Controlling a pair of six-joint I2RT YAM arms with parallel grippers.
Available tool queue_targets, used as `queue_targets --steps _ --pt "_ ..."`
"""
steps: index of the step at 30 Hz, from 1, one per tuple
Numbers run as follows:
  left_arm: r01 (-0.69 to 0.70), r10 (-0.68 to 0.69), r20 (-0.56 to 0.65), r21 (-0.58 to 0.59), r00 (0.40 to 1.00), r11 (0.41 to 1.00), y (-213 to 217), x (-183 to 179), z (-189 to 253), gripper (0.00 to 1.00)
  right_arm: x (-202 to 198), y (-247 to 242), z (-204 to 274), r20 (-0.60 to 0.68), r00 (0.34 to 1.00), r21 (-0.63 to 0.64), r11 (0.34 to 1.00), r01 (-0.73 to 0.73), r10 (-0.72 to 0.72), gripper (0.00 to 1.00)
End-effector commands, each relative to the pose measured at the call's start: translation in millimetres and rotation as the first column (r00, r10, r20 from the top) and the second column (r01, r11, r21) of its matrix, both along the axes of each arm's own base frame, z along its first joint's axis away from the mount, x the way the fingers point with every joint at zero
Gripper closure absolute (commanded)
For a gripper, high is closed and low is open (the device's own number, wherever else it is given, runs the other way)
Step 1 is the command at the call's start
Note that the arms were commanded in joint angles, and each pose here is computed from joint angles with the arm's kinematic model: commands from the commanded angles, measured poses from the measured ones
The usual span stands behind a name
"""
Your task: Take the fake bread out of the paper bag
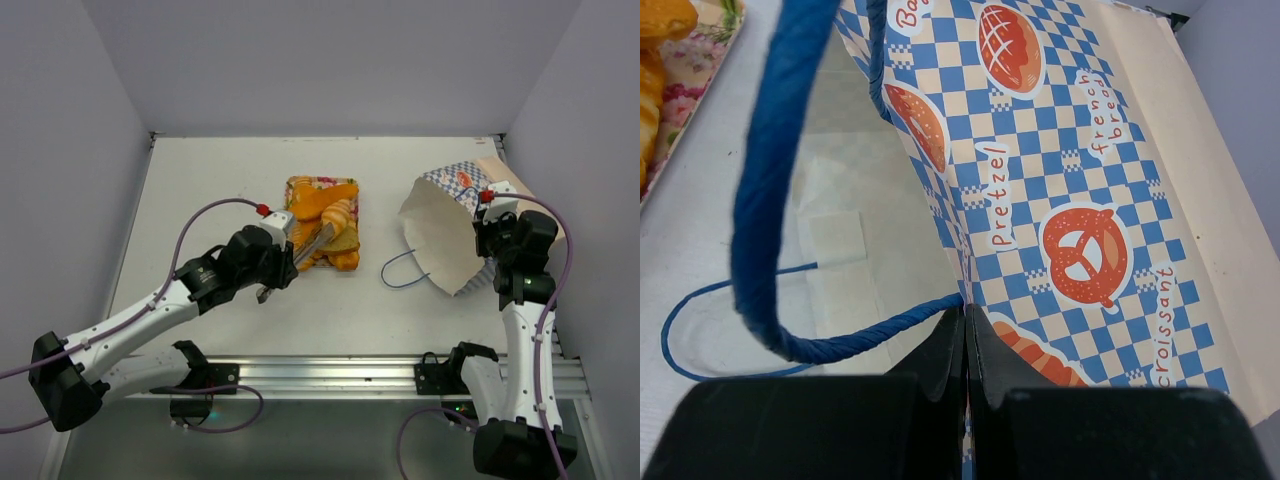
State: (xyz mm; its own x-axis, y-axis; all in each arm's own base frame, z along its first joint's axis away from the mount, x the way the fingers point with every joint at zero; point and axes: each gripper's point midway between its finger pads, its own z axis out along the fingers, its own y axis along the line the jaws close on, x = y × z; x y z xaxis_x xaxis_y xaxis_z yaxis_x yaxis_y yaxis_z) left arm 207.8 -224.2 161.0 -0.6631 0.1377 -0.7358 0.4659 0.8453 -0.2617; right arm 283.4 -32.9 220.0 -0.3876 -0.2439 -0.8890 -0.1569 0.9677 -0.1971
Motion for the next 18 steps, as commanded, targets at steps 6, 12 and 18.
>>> queue_targets --steps 6,12,18 --pt "-0.019 0.019 0.015 0.002 1.000 1.000 8.2 2.8 2.3 1.00 2.9 -2.6 9.1 0.048 0.999 -0.008 1.000 0.013 -0.013 1.00" --pt "-0.041 0.042 0.011 -0.015 0.999 0.999 12.6 -0.4 5.2 0.83 3.0 -1.8 9.2 0.048 0.999 -0.006 1.000 0.009 -0.008 1.00" --pt "-0.053 0.053 0.013 -0.030 0.998 0.998 14.5 -1.3 10.1 0.63 2.4 -1.1 9.0 0.048 0.999 -0.006 1.000 0.005 -0.005 1.00"
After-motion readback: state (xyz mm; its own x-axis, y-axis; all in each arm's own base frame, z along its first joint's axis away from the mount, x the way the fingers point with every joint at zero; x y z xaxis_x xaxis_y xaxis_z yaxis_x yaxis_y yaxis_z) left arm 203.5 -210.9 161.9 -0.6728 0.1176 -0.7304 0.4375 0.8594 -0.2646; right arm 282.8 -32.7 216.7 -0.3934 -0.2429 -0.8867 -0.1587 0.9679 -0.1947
